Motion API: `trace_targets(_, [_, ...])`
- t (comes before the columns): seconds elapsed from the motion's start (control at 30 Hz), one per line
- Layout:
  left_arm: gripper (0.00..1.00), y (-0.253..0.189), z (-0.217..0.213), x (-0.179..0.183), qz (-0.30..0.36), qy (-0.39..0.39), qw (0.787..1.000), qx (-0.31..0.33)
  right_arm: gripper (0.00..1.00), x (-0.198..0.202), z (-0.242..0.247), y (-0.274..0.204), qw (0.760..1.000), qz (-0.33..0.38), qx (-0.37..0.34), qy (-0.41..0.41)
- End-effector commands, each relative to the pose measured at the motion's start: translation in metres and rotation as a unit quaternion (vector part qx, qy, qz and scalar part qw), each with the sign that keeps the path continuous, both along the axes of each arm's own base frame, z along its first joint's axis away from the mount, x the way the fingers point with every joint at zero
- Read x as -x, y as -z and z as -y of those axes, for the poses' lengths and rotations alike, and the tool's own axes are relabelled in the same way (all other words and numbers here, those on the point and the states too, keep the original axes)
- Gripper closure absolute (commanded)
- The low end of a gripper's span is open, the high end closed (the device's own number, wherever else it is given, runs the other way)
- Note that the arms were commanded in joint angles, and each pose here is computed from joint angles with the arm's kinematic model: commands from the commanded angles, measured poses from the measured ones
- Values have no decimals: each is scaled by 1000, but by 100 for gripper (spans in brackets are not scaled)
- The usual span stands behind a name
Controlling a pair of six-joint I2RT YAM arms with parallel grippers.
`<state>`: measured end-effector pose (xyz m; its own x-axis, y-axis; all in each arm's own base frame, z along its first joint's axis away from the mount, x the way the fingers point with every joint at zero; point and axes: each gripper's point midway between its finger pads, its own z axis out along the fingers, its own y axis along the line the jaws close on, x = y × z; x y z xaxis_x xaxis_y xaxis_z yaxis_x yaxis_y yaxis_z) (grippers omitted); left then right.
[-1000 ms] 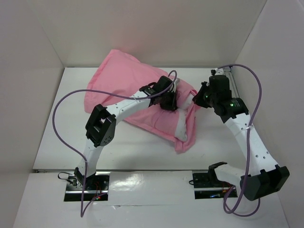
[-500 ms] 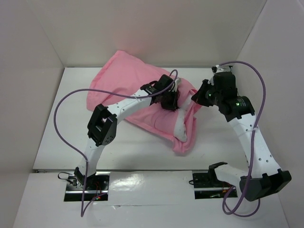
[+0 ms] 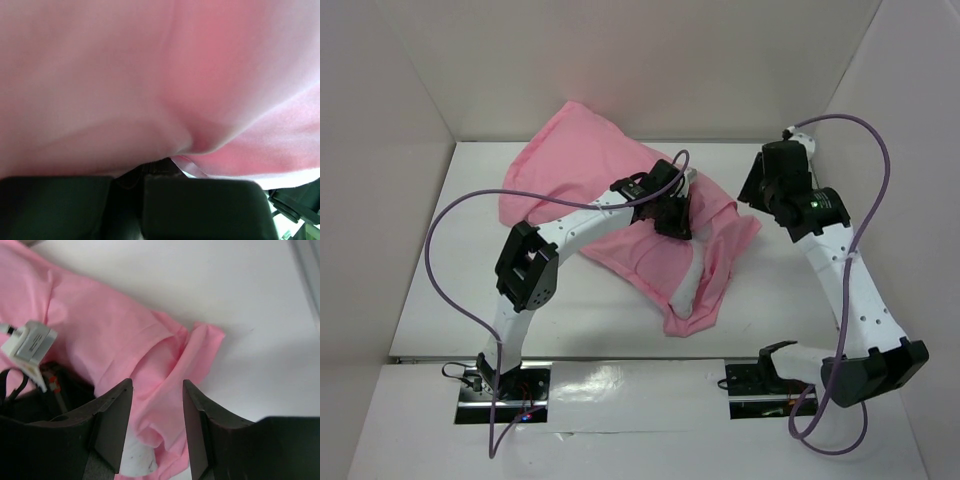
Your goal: Put the pillow into the pillowcase
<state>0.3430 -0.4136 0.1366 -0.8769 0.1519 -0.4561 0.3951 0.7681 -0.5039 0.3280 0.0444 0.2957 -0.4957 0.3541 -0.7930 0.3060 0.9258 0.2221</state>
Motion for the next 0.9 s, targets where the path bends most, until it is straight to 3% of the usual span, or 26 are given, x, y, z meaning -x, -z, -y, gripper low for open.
trace_targets(0.0, [100, 43, -44, 18, -72, -33, 993, -94, 48, 12, -25, 18, 998, -31, 2, -49])
trace_targets(0.1, [100, 43, -43, 19, -74, -30, 993, -91, 47, 36, -54, 43, 994, -56, -17, -88])
trace_targets(0.13, [100, 35, -41, 17, -67, -30, 994, -84, 42, 43, -61, 49, 993, -64, -28, -99])
trace_targets(0.17, [100, 35, -42, 16, -64, -33, 994, -87, 31, 56, -69, 69, 990, -88, -38, -105])
trace_targets(0.23, [100, 28, -39, 10, -54, -41, 994, -82, 26, 74, -78, 84, 986, -100, -62, -119])
trace_targets(0.37, [100, 12, -38, -12, -32, -66, 994, -82, 24, 100, -84, 133, 979, -143, -100, -108])
trace_targets(0.47, [100, -17, -41, -23, 3, -70, 994, -86, 24, 104, -78, 131, 982, -122, -126, -73])
trace_targets(0.57, [69, -43, -51, -5, 35, -48, 991, -123, 24, 107, -71, 127, 983, -95, -150, -46])
trace_targets(0.6, [40, -48, -59, -1, 48, -57, 987, -141, 24, 110, -67, 133, 983, -97, -153, -36])
trace_targets(0.63, [28, -70, -61, 13, 69, -48, 987, -135, 24, 111, -67, 128, 980, -83, -176, -31])
trace_targets(0.73, [0, -79, -71, 44, 102, -30, 981, -163, 24, 117, -68, 140, 975, -88, -205, -23])
trace_targets(0.87, [0, -92, -74, 89, 127, 1, 975, -180, 22, 123, -71, 148, 970, -99, -221, -30])
